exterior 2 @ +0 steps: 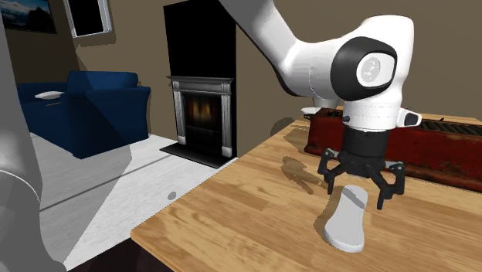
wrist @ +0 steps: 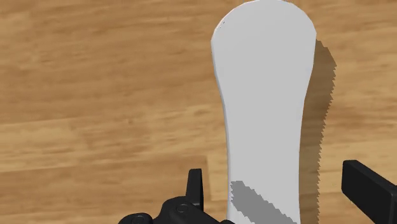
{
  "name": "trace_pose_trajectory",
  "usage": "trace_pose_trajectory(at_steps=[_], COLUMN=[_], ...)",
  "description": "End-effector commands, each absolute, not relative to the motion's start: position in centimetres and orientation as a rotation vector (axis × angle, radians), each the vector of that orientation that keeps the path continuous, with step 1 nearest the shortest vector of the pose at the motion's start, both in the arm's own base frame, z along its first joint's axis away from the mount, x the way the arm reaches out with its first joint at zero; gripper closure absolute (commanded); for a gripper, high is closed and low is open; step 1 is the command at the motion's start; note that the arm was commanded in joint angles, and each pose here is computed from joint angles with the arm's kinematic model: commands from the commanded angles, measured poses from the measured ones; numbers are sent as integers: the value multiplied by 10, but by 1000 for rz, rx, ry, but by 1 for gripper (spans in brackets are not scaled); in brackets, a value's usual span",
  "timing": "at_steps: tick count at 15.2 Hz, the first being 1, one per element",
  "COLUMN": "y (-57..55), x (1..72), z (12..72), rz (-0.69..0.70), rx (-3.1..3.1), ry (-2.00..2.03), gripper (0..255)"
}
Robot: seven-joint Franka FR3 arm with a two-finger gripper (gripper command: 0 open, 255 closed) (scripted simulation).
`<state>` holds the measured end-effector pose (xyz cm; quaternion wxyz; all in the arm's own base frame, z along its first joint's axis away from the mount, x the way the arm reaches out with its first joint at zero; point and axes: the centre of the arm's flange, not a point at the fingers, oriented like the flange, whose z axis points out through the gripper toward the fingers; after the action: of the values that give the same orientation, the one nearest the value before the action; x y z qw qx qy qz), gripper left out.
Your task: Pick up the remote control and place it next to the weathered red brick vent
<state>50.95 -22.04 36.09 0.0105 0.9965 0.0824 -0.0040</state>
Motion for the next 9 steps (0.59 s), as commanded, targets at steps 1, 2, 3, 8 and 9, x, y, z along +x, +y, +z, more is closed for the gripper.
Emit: trace_pose_trajectory(at_steps=[1,2,3,8,9], y=[-218,-218,-218,-218,-218], x=[508,508,508,508,508], z=[383,393,393,393,393], rz=[-14,-14,-14,-14,-14], rx=[3110,3110,3110,3110,3110], ry=[257,257,257,257,257], gripper=[0,0,0,0,0])
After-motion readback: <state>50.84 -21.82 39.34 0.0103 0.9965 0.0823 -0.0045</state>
